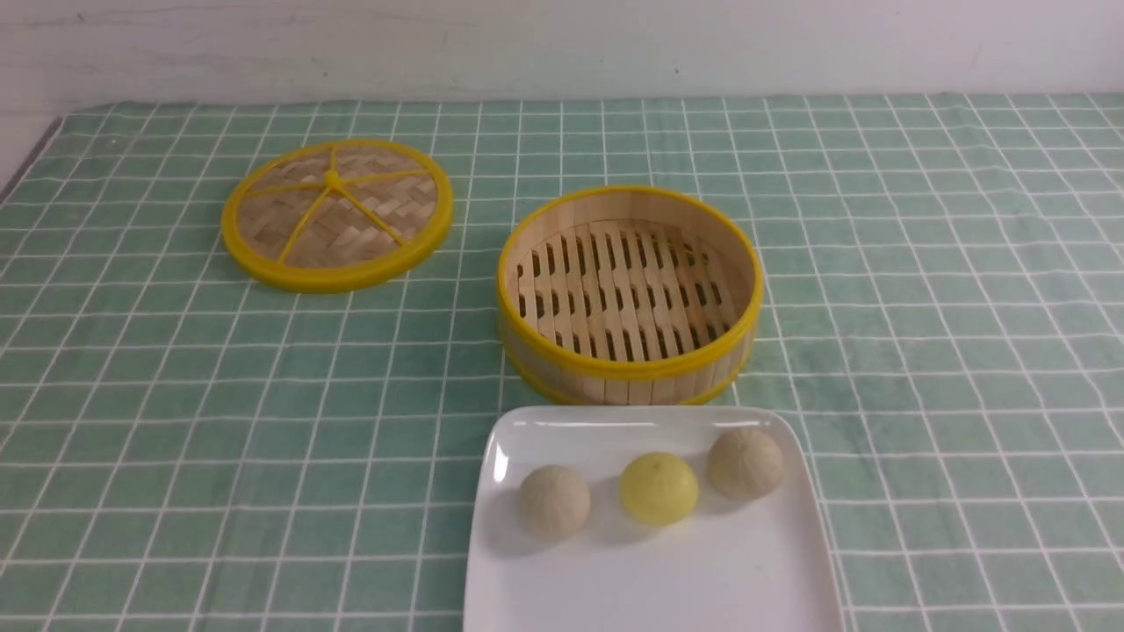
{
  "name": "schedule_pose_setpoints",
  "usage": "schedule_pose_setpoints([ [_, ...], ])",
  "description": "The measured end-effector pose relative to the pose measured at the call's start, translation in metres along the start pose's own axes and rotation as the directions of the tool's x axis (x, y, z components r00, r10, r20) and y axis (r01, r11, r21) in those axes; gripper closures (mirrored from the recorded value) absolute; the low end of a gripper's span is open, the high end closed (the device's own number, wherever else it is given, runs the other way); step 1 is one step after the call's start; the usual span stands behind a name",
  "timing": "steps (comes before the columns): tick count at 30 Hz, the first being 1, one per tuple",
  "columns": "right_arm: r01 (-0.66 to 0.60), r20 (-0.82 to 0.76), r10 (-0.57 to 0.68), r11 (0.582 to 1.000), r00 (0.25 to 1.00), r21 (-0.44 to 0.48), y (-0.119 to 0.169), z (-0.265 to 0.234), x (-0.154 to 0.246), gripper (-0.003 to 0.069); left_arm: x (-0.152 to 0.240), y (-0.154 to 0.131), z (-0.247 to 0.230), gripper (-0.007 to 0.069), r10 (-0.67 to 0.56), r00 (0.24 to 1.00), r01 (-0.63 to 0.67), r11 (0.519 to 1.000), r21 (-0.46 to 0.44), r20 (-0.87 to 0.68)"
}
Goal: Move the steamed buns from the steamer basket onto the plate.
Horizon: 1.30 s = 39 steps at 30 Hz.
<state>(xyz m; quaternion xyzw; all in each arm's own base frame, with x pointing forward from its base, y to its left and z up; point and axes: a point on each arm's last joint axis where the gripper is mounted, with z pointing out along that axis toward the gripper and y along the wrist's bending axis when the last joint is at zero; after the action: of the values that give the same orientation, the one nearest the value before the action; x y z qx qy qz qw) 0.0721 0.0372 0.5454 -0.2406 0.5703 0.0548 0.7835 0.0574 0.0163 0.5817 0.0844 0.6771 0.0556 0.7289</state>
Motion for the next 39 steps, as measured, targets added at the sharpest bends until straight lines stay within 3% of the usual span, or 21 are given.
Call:
schedule_pose_setpoints([
  [6, -0.007, -0.008, 0.008, 0.996, 1.0, 0.094, -0.008, -0.049, -0.008, 0.041, 0.006, 0.017, -0.023, 0.0165, -0.015, 1.0, 0.014, 0.998, -0.059, -0.022],
  [16, -0.115, -0.244, 0.181, 0.959, 0.953, 0.261, -0.017, -0.1, 0.014, 0.041, 0.023, 0.019, -0.029, 0.0183, -0.015, 0.994, 0.007, 0.998, -0.067, -0.113],
  [22, -0.115, -0.359, 0.208, 0.958, 0.91, 0.263, -0.013, -0.104, 0.03, 0.041, 0.04, 0.003, -0.011, 0.0217, 0.028, 0.985, -0.035, 0.999, -0.036, -0.172],
  [30, -0.113, -0.526, 0.202, 0.974, 0.826, 0.197, 0.012, -0.086, 0.101, 0.041, 0.059, -0.019, 0.013, 0.0232, 0.044, 0.985, -0.042, 0.999, 0.018, -0.166],
  [36, -0.131, -0.47, 0.191, 0.979, 0.861, 0.157, 0.033, -0.08, 0.151, 0.041, 0.059, -0.021, 0.014, 0.0232, 0.01, 0.987, -0.007, 1.0, 0.018, -0.157],
  [39, -0.214, -0.369, 0.263, 0.962, 0.892, 0.168, 0.045, -0.082, 0.178, 0.0409, 0.059, -0.021, 0.014, 0.0236, 0.004, 0.988, -0.002, 1.0, 0.017, -0.157],
])
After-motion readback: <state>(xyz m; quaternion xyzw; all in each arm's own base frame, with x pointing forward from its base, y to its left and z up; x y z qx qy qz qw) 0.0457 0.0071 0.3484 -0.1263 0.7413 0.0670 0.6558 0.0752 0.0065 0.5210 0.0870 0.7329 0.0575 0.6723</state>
